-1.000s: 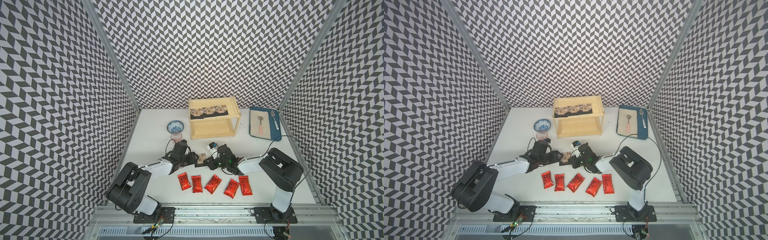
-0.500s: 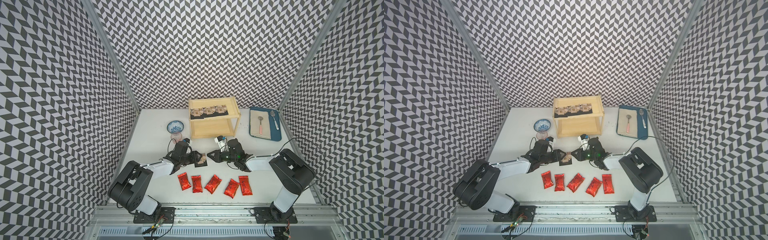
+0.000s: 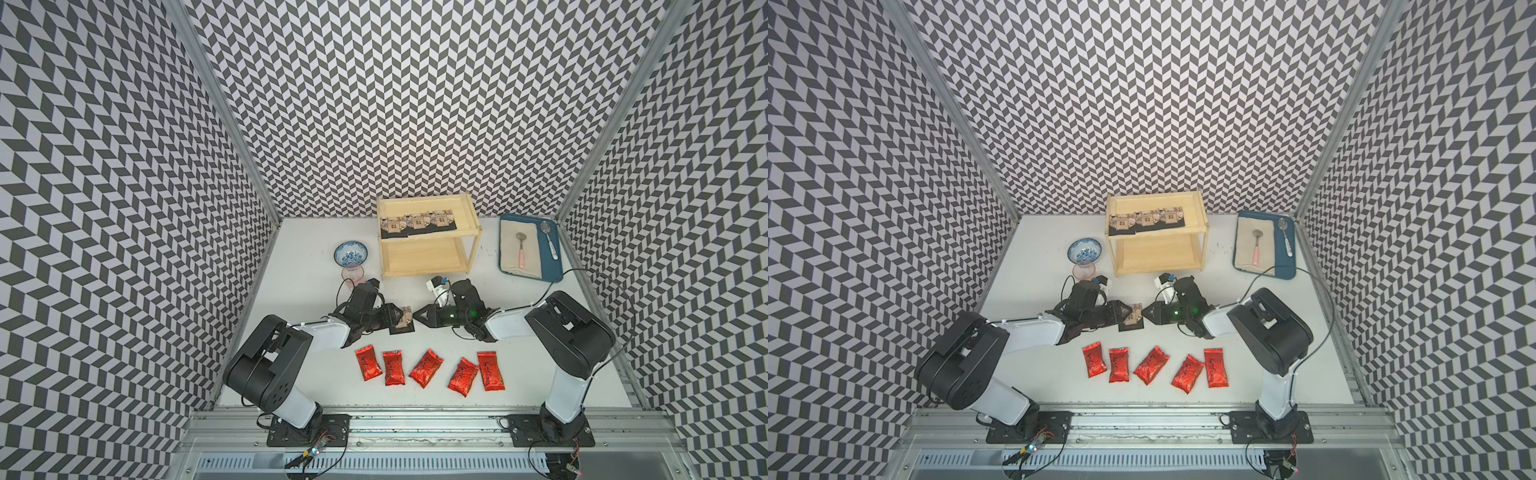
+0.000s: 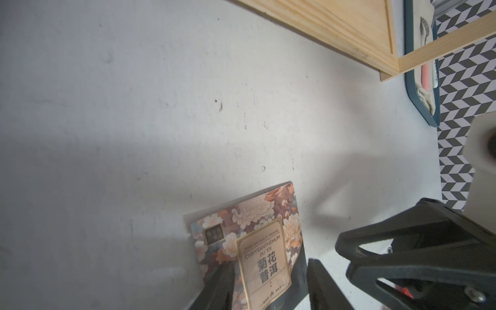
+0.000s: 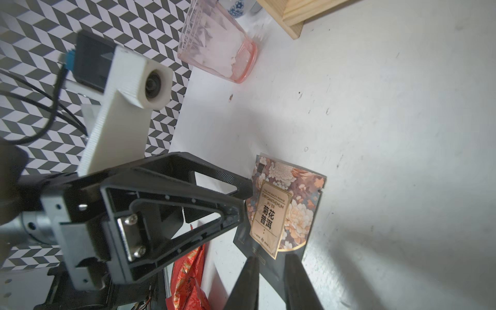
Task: Place the tea bags on the shelf by color
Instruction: Pick up the tea bag from the center of the board.
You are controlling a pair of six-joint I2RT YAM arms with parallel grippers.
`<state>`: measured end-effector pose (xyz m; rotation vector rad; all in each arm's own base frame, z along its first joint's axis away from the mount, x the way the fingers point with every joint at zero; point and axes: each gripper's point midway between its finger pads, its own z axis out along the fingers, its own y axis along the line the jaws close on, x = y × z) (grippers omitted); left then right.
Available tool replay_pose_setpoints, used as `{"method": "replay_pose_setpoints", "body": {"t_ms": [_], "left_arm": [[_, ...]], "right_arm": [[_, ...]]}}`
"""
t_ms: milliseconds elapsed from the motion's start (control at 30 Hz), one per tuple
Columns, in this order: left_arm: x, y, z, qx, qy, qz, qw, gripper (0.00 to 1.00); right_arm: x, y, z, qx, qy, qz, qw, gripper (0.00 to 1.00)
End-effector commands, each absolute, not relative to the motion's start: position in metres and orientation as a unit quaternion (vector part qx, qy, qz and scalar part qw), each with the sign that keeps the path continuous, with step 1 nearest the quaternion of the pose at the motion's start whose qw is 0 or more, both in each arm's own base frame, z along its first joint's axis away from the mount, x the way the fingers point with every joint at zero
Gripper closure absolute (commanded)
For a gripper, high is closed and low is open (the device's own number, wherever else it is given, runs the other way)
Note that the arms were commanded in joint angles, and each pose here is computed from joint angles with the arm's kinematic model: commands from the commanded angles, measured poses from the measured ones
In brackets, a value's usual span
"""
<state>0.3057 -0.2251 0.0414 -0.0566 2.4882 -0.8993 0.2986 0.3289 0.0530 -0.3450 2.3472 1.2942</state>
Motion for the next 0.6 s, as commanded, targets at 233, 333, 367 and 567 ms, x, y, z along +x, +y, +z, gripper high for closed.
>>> {"method": "replay_pose_setpoints", "body": {"t_ms": [233,333,367,567], "left_arm": [[0.297,-0.218,0.027,-0.03,0.913,-0.33,0.238,0.52],[0.296,-0.216,0.026,-0.033,0.912,-0.33,0.239,0.52],[0.295,-0.215,0.026,-0.034,0.913,-0.33,0.239,0.52],[0.293,-0.212,0.027,-0.037,0.912,-0.329,0.241,0.52]], "right_arm": [[0.305,0.332,0.047,-0.102,0.839,0.496,0.198,0.76],[0.304,0.335,0.045,-0.099,0.837,0.504,0.189,0.74],[0.304,0.335,0.045,-0.097,0.836,0.507,0.186,0.73],[0.305,0.336,0.04,-0.073,0.828,0.532,0.159,0.71]]}}
